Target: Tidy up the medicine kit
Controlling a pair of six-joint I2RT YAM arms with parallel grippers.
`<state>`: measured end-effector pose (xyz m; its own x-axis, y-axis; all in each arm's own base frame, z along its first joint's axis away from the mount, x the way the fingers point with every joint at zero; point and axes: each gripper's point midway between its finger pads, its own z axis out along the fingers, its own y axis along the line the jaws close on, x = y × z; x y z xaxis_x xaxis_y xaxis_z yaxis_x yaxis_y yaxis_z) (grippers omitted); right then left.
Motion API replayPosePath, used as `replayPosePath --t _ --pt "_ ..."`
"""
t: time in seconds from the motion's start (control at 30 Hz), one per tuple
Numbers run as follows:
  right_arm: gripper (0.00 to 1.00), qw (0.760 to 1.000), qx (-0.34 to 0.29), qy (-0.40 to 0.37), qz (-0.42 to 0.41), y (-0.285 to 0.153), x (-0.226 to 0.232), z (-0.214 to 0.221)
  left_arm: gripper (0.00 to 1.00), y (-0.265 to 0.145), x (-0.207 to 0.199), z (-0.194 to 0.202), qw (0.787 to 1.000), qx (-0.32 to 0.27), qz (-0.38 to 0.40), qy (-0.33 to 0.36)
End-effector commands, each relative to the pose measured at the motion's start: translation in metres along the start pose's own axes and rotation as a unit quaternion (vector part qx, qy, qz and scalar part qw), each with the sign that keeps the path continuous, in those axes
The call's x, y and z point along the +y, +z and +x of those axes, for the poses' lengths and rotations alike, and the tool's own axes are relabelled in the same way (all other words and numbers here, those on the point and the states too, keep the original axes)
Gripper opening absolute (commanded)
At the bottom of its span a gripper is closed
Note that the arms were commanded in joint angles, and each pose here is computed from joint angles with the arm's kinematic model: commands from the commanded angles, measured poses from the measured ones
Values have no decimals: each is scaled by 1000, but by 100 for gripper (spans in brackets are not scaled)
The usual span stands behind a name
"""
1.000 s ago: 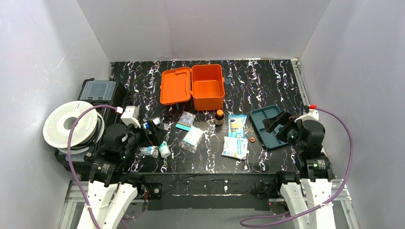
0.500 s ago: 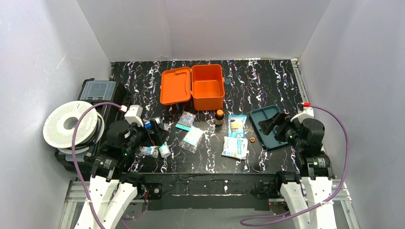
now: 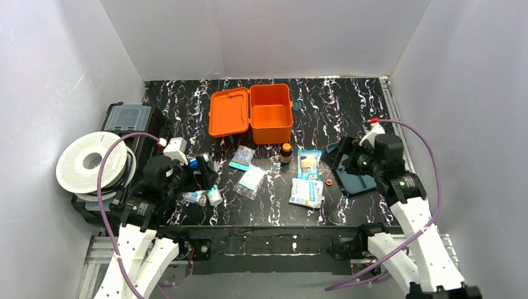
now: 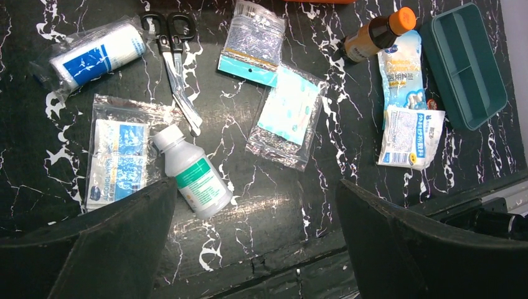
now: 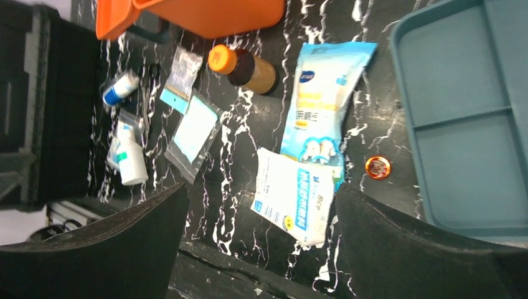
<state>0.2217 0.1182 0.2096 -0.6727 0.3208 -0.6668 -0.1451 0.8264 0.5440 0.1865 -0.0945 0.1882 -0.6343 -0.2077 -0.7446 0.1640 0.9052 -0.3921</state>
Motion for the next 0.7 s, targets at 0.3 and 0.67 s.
replayPosePath --t 0.3,0.67 --pt "92 997 -2 -77 28 49 55 -32 99 -8 5 -5 1000 -14 -19 6" --pt "92 987 -25 -112 109 100 73 -88 100 -10 6 -6 1000 -18 -22 6"
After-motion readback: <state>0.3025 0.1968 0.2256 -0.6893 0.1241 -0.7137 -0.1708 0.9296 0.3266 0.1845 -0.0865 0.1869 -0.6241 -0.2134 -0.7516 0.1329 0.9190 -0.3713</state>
